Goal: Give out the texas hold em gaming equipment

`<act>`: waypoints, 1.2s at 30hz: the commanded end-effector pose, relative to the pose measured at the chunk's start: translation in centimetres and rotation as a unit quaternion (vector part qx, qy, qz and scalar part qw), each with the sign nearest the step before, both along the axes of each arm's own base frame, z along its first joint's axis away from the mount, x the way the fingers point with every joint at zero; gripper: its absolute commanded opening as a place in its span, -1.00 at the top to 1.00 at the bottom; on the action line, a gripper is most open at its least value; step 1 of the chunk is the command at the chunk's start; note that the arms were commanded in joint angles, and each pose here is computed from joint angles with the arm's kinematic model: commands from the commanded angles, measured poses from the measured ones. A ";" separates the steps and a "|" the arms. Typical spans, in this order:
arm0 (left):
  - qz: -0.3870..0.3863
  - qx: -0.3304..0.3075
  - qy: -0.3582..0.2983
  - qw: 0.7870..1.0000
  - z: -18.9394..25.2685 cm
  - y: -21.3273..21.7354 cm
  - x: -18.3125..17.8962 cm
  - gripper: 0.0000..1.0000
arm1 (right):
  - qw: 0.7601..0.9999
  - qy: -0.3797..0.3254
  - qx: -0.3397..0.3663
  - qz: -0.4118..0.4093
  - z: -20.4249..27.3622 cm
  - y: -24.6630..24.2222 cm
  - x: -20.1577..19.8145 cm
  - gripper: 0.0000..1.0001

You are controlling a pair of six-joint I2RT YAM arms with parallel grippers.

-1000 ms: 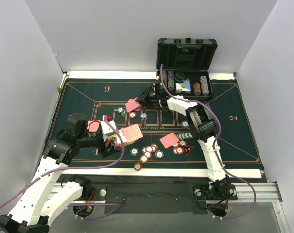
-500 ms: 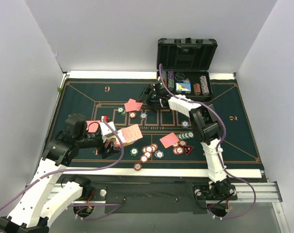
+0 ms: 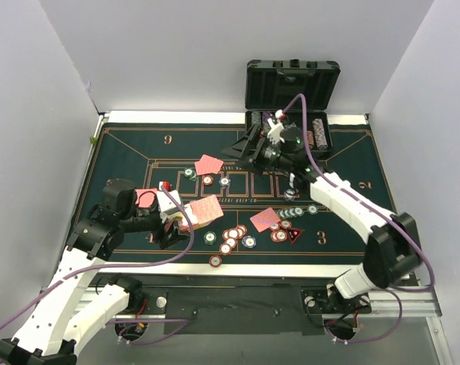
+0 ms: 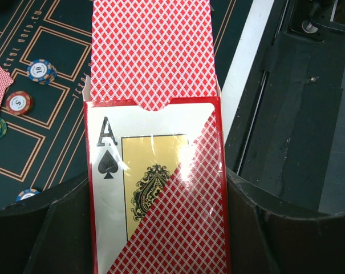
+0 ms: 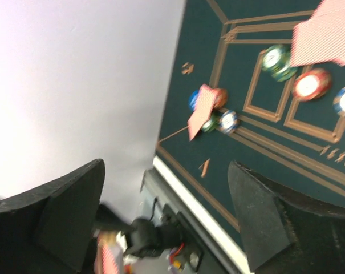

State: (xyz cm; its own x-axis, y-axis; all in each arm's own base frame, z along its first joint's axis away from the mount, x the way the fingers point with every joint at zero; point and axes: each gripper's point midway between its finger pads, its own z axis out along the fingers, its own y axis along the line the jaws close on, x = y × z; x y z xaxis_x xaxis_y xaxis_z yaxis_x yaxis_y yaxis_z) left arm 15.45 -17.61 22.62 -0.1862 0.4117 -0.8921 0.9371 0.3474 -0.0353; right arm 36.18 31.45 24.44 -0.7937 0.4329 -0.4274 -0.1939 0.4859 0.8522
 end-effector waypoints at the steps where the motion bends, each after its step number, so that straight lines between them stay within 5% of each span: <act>1: -0.011 -0.029 -0.041 0.999 2.2 -0.8 0.8 1.00 | 0.989 -0.029 0.105 0.098 5.6 1.3 -6.9 -0.77; 10: -0.010 -0.031 -0.045 0.998 2.6 -0.9 1.1 1.00 | 0.974 -0.025 0.005 0.226 3.0 2.8 -17.5 -0.90; 20: -0.009 -0.033 -0.048 0.998 3.1 -1.0 1.3 1.00 | 0.973 0.003 0.008 0.229 0.9 5.1 -18.3 -0.91; 36: -0.009 -0.034 -0.049 0.998 3.2 -0.9 1.1 1.00 | 0.979 0.029 0.026 0.198 -0.5 5.4 -17.4 -0.19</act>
State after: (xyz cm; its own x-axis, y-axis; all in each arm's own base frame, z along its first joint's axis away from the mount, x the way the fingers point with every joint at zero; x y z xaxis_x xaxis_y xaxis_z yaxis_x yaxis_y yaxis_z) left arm 16.07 -17.86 22.57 -0.1882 0.4095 -0.8927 0.9360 0.3501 -0.0367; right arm 18.94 37.56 22.71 -0.9405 0.0754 -0.3314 -0.2833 0.3646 0.8870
